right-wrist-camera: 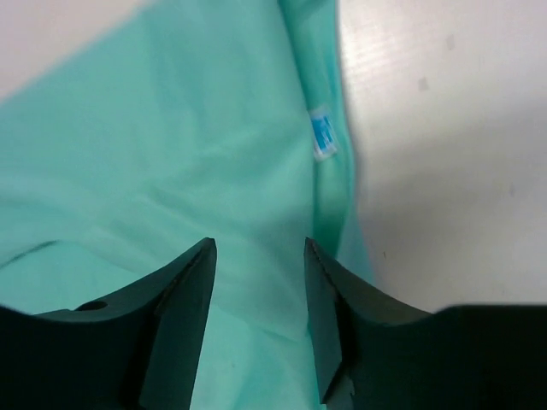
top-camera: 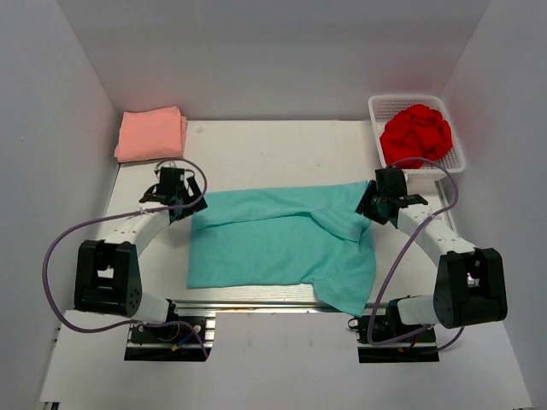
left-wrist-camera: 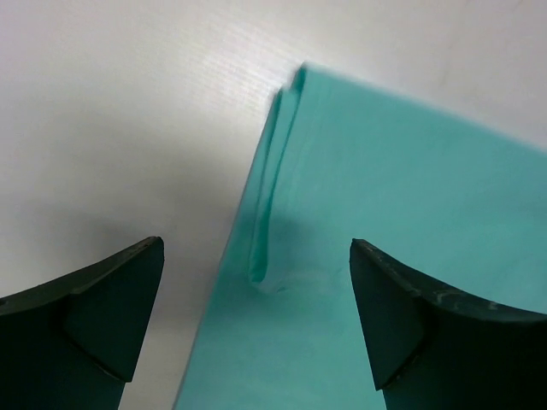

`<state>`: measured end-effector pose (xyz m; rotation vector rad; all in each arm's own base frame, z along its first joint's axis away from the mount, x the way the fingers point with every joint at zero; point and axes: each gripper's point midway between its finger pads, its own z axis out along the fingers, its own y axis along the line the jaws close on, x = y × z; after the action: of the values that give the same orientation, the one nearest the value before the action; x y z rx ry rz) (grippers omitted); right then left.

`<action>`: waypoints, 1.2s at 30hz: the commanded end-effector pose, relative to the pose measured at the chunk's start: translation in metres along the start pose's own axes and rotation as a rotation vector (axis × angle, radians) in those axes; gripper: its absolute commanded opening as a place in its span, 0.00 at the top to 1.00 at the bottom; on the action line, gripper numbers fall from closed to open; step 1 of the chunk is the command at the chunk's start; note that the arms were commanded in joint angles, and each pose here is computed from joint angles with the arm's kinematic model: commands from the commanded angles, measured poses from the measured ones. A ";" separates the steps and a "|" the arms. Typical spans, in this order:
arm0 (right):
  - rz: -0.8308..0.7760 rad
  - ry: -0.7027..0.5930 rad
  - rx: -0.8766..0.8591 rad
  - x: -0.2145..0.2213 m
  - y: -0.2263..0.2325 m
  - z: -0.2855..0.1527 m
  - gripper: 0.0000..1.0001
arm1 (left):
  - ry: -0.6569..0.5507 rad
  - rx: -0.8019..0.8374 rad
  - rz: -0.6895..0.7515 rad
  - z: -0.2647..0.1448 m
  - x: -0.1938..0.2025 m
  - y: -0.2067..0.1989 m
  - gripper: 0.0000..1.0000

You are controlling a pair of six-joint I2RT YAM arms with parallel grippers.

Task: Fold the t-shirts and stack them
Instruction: Fold the flattened tshirt in 1/3 of the way

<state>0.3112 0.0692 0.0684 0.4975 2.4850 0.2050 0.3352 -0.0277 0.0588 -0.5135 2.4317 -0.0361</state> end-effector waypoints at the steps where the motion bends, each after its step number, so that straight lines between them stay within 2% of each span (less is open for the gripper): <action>1: -0.065 -0.174 -0.098 -0.057 0.033 -0.015 0.47 | -0.133 0.028 -0.037 -0.024 -0.054 -0.017 0.01; 2: -0.081 -0.191 -0.123 -0.061 0.038 -0.018 0.36 | -0.138 0.064 -0.027 -0.025 -0.056 -0.024 0.01; 3: -0.090 -0.192 -0.164 -0.062 0.046 -0.018 0.36 | -0.156 0.110 -0.021 -0.028 -0.065 -0.034 0.01; 5: -0.103 -0.248 -0.273 -0.078 0.070 -0.024 0.28 | -0.160 0.233 0.002 -0.024 -0.071 -0.060 0.01; 7: -0.112 -0.244 -0.370 -0.086 0.093 -0.023 0.28 | -0.135 0.337 0.027 -0.022 -0.072 -0.082 0.01; 11: -0.077 -0.233 -0.427 -0.096 0.112 0.004 0.28 | -0.036 0.427 0.067 0.007 -0.059 -0.104 0.01; 15: -0.056 -0.122 -0.370 -0.081 0.106 0.053 0.28 | 0.071 0.440 0.069 0.035 -0.032 -0.107 0.01; 18: -0.021 -0.089 -0.293 -0.075 0.091 0.078 0.28 | 0.133 0.412 0.057 0.055 -0.015 -0.097 0.01; 20: -0.003 -0.087 -0.247 -0.074 0.081 0.088 0.28 | 0.169 0.357 0.047 0.068 -0.004 -0.085 0.01; 24: 0.043 -0.003 -0.141 -0.060 0.053 0.114 0.28 | 0.186 0.248 0.048 0.086 0.002 -0.067 0.01; 28: 0.085 0.074 -0.085 -0.058 0.038 0.141 0.30 | 0.200 0.205 0.042 0.100 0.002 -0.060 0.01; 30: 0.061 0.038 -0.124 -0.075 0.050 0.142 0.30 | 0.191 0.199 0.033 0.108 -0.005 -0.063 0.01; 32: 0.037 0.062 -0.141 -0.075 0.054 0.152 0.30 | 0.182 0.195 0.015 0.124 -0.017 -0.067 0.01; 33: 0.024 0.015 -0.185 -0.108 0.073 0.147 0.30 | 0.189 0.185 0.006 0.130 -0.022 -0.065 0.01; 35: -0.015 0.081 -0.173 -0.096 0.070 0.170 0.30 | 0.165 0.202 -0.004 0.147 -0.044 -0.074 0.01; 36: -0.037 0.072 -0.206 -0.108 0.081 0.177 0.30 | 0.162 0.203 -0.004 0.151 -0.049 -0.077 0.01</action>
<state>0.5179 0.1085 0.0318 0.4303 2.3911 0.4881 0.5012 -0.0887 0.0340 -0.3379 2.3928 -0.4380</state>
